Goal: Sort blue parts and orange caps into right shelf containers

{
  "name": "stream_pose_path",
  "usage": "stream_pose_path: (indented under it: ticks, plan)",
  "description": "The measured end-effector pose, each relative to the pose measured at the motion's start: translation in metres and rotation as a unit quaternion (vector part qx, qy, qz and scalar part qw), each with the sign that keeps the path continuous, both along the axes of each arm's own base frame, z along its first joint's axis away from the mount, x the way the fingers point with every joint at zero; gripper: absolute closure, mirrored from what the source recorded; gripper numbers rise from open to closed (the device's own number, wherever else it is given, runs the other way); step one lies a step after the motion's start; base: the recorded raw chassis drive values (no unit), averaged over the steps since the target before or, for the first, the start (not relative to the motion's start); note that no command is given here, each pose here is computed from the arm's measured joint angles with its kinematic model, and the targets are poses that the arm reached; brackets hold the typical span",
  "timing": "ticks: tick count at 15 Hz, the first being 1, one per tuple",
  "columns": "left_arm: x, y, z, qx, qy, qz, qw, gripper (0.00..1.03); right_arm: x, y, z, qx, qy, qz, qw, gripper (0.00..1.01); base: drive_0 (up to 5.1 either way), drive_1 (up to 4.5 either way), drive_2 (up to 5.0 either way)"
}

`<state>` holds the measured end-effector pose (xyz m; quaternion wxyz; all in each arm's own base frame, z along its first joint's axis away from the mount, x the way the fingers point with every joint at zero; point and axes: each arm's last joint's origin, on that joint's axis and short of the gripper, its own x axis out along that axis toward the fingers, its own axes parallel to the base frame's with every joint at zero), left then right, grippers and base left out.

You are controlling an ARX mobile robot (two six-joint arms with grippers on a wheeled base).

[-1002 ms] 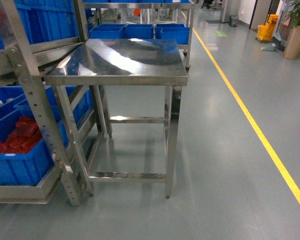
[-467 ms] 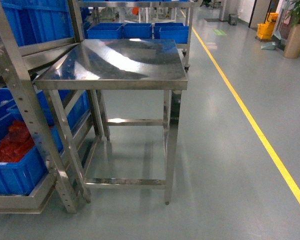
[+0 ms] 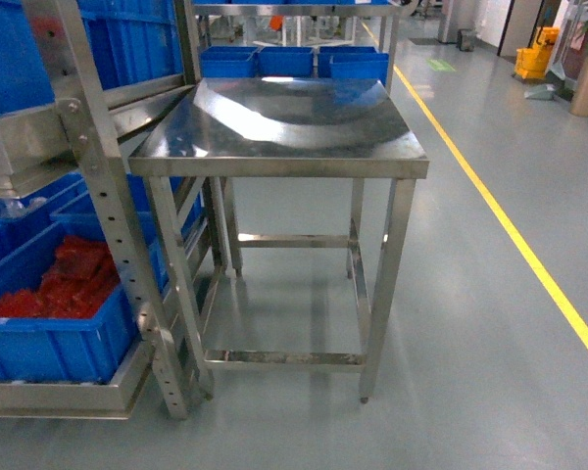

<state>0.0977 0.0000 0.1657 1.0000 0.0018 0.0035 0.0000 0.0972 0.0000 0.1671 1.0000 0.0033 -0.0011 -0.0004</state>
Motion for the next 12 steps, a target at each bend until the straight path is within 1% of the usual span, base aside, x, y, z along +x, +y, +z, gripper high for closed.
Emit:
stream_pose_path:
  ticks: [6,12]
  plan:
    - [0.0,0.0,-0.0001,0.0,0.001,0.0,1.0,0.61,0.0,0.0,-0.0003,0.0,0.001,0.0,1.0,0.58,0.0,4.27,-4.3]
    - [0.0,0.0,0.0,0.0,0.0,0.0,1.0,0.61,0.0,0.0,0.0002,0.0,-0.001,0.0,1.0,0.58,-5.0,2.44,2.4]
